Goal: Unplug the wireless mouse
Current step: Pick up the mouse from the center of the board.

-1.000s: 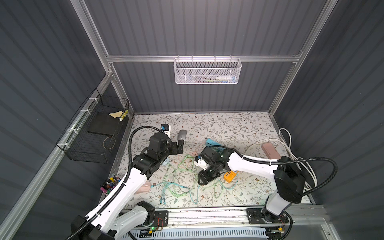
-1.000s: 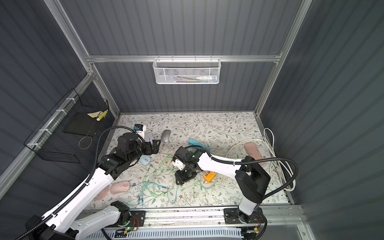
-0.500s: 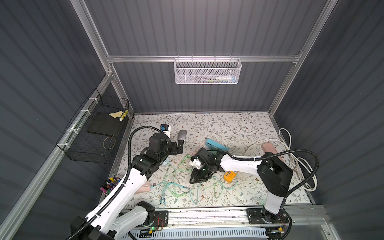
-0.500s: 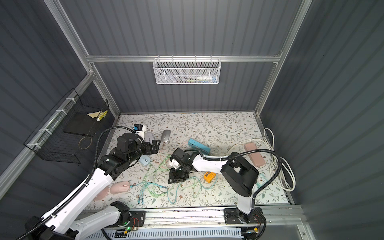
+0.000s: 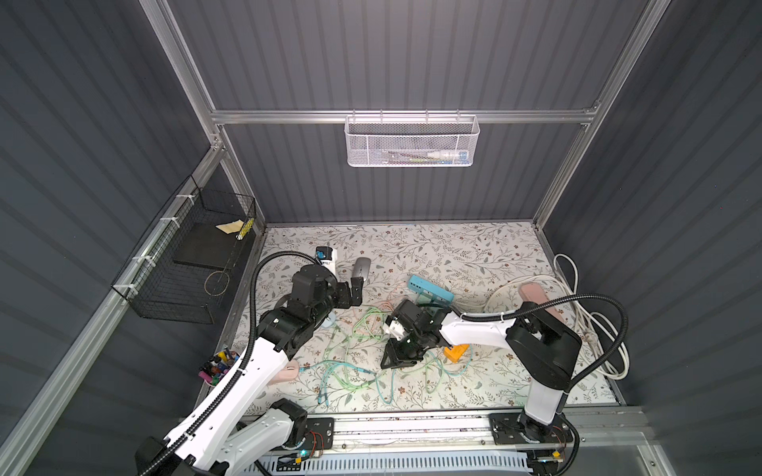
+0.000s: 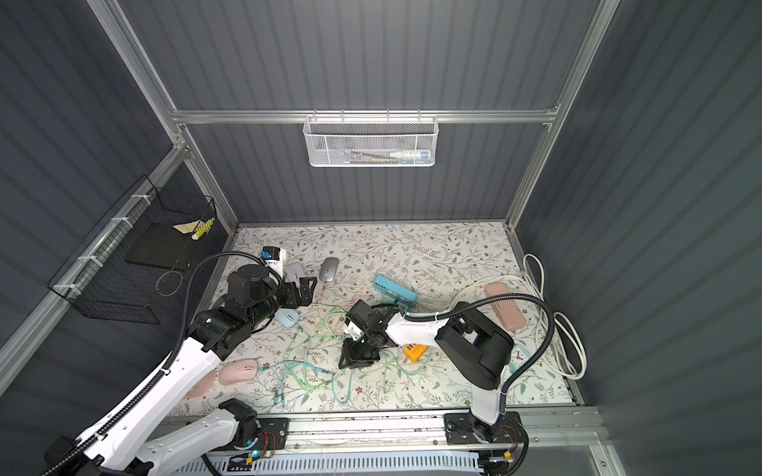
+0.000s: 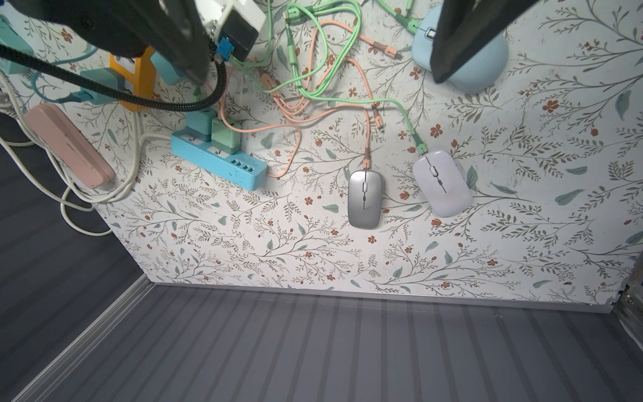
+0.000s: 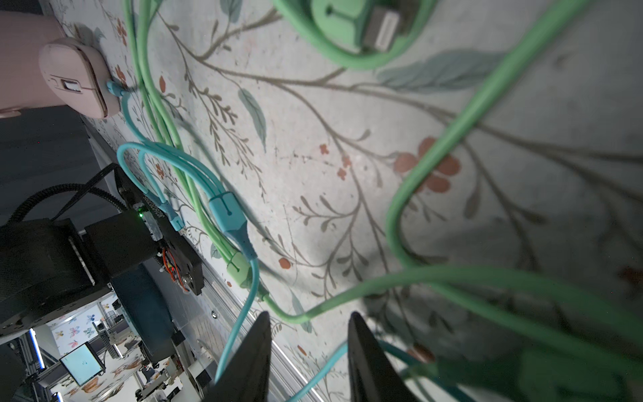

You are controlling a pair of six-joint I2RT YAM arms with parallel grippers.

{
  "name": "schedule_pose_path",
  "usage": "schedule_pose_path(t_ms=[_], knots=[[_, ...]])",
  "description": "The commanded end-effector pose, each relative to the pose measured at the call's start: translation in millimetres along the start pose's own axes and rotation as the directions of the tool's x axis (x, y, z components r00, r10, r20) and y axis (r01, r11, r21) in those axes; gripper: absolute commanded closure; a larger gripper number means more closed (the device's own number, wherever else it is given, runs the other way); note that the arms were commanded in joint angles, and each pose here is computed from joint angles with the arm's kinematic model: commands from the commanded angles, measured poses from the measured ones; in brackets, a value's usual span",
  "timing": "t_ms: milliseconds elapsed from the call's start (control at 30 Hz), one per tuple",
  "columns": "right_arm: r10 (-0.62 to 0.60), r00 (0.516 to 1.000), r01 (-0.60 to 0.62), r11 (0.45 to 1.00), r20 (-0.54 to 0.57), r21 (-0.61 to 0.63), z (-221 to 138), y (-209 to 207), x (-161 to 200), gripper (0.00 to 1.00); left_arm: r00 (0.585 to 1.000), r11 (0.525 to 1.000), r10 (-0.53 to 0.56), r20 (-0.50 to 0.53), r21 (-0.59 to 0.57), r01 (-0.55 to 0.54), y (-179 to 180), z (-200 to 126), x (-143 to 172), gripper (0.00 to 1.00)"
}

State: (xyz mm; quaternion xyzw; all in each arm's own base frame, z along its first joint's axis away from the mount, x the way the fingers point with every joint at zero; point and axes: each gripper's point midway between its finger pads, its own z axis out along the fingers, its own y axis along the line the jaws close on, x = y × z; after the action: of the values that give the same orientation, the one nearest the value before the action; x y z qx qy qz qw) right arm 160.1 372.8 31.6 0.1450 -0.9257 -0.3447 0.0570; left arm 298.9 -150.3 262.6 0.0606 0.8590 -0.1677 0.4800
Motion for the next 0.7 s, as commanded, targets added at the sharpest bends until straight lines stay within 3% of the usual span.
schedule_pose_path(t_ms=[0, 233, 433, 500, 667], knots=[[0.045, 0.999, -0.044, 0.997, 0.018, -0.066, 6.8, -4.0, -7.7, 0.62, 1.0, 1.0, 0.017, -0.024, 0.011, -0.017, 0.0, -3.5, 7.5, 0.01], [0.068, 0.996, -0.058, 0.987, 0.064, -0.147, 11.7, -1.7, -17.6, 0.65, 0.999, 0.999, 0.027, -0.027, 0.018, -0.026, -2.2, -6.8, 4.9, 0.01], [0.083, 0.992, -0.061, 0.977, 0.1, -0.202, 10.2, 2.1, -22.4, 0.91, 0.999, 0.999, 0.032, -0.03, 0.02, -0.031, -3.2, -8.2, 3.0, 0.01], [0.071, 0.99, -0.044, 0.978, 0.125, -0.205, -0.5, 6.7, -24.2, 1.0, 0.999, 0.999, 0.034, -0.033, 0.019, -0.033, -2.8, -8.5, 3.7, 0.01], [-0.015, 0.976, 0.043, 0.991, 0.219, -0.126, -53.6, 17.3, -28.9, 1.0, 0.999, 0.999, 0.03, -0.035, 0.023, -0.029, -3.7, -7.1, 3.7, 0.01]])
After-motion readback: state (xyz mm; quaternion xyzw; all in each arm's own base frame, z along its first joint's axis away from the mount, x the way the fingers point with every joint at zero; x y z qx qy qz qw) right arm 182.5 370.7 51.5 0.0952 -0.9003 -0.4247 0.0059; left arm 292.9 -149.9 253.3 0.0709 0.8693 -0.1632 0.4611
